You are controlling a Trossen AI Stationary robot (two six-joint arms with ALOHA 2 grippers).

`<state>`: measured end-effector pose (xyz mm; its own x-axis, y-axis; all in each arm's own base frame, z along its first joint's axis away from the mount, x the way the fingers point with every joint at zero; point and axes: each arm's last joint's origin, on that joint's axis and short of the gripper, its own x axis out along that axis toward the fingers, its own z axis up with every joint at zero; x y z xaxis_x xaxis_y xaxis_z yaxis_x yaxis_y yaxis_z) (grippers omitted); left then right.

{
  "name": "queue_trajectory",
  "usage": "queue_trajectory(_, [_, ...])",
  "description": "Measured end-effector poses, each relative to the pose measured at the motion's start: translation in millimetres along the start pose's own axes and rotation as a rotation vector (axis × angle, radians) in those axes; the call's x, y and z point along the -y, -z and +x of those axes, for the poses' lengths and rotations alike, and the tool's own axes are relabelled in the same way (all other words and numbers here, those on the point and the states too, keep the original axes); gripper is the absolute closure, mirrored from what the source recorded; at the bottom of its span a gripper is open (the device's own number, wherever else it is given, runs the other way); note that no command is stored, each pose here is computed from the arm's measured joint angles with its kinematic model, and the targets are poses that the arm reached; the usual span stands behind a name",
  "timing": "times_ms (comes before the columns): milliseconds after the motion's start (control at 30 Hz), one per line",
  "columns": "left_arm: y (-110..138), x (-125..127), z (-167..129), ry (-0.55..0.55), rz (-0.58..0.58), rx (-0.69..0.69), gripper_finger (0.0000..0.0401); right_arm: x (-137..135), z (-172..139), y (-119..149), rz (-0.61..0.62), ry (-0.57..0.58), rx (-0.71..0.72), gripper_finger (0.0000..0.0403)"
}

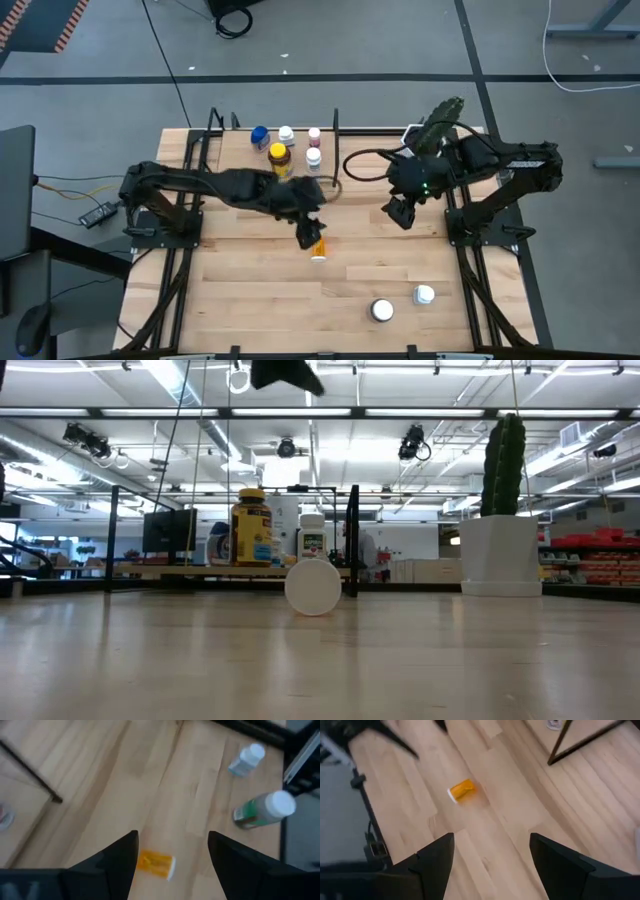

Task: Pick and place medicine bottles onto shelf by color
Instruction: Put the clear pill bottle with white cover on the shelf

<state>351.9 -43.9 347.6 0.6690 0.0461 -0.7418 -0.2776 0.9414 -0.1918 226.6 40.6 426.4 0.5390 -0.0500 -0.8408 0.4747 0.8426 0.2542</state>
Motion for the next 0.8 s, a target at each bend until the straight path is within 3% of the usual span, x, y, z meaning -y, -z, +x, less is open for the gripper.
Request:
queue_trajectory(100, [11, 8, 18, -0.018, 0.197, -0.091, 0.0157, -6, -1, 4, 0.101, 0.018, 0.039, 0.0137])
queue_trajectory(233, [26, 18, 40, -0.006, 0.564, -0.196, 0.0157, -14, -3, 10, 0.226, 0.012, 0.073, 0.0137])
queue_trajectory(333, [35, 25, 54, 0.018, 0.777, -0.256, 0.0156, -20, -4, 14, 0.293, 0.004, 0.083, 0.0137])
queue_trajectory(533, [46, 31, 81, 0.028, 0.866, -0.314, 0.0157, -34, 0, 25, 0.428, 0.007, 0.092, 0.0137])
queue_trajectory(700, [58, 30, 108, 0.043, 1.088, -0.403, 0.0156, -51, 12, 35, 0.510, 0.015, 0.061, 0.0137])
queue_trajectory(800, [66, 28, 124, 0.050, 1.139, -0.460, 0.0156, -64, 18, 43, 0.553, 0.007, 0.030, 0.0137])
